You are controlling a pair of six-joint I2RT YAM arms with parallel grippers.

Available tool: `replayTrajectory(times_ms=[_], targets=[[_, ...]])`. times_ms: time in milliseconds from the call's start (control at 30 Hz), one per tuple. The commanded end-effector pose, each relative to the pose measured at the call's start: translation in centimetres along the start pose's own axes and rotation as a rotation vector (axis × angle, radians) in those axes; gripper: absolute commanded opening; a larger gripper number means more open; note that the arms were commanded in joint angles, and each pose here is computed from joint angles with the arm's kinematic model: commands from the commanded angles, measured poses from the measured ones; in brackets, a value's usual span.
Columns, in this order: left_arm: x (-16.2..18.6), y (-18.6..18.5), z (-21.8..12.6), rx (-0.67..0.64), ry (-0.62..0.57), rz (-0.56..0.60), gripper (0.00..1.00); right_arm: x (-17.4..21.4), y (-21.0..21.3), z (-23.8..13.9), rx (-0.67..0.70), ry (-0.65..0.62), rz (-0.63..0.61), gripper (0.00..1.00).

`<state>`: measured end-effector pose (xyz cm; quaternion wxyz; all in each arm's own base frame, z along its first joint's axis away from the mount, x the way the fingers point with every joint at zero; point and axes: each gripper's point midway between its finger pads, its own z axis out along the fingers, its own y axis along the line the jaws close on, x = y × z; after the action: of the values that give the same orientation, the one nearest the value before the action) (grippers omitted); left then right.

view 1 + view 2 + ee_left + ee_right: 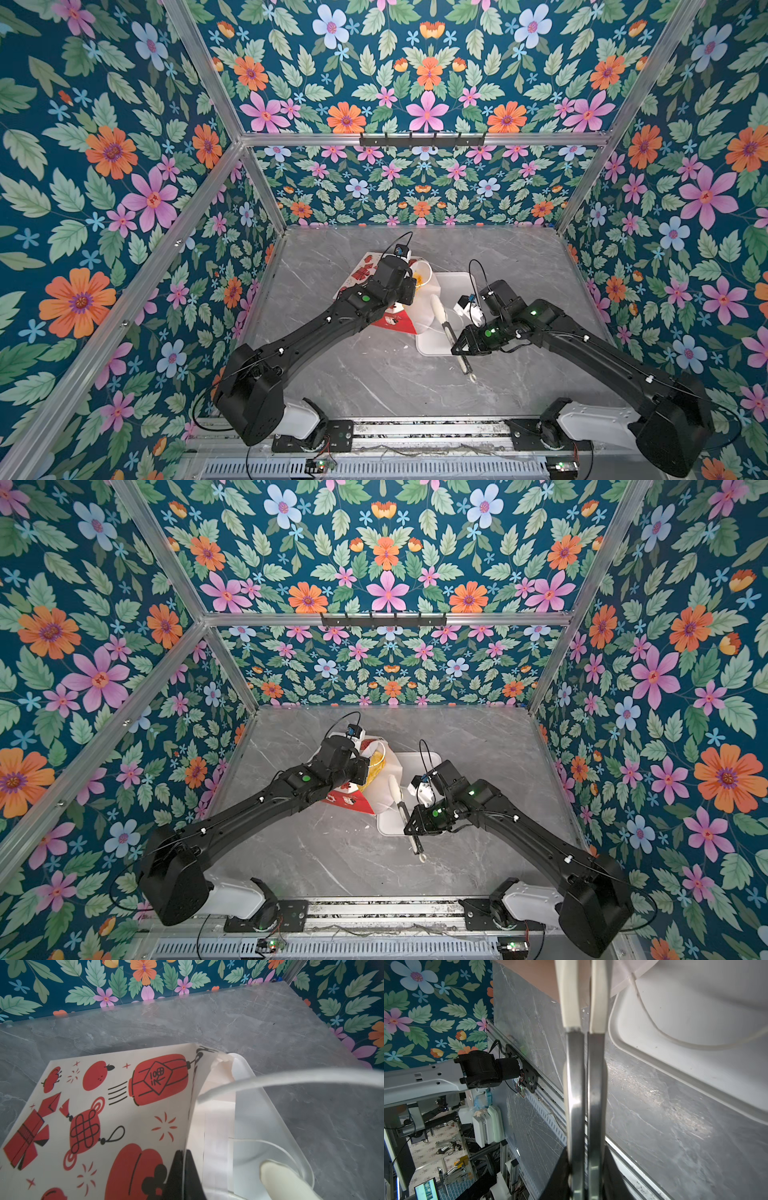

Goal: Take the fake bread out of the paper bag
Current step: 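Insert the right gripper's tongs into the bag opening and pinch a bread roll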

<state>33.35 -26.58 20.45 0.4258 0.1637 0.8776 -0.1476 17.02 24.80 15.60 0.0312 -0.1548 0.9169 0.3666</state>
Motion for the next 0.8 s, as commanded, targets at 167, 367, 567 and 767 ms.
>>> replayTrajectory(times_ms=[167,367,567,767], targets=[[-0.3,-0.2,-0.8,0.007,-0.038,0.001,0.00,-3.5,0.2,2.8,-0.027,0.024,-0.050,0.26],[-0.3,-0.2,-1.2,0.006,-0.050,-0.001,0.00,-4.9,-0.7,4.1,-0.002,0.022,-0.036,0.34],[0.0,-0.2,-1.2,0.007,-0.047,0.002,0.00,-5.6,-1.6,3.9,0.038,-0.021,-0.022,0.38],[0.1,0.0,-1.6,0.007,-0.055,0.000,0.00,-6.4,-2.4,2.7,0.054,-0.106,0.009,0.37]])
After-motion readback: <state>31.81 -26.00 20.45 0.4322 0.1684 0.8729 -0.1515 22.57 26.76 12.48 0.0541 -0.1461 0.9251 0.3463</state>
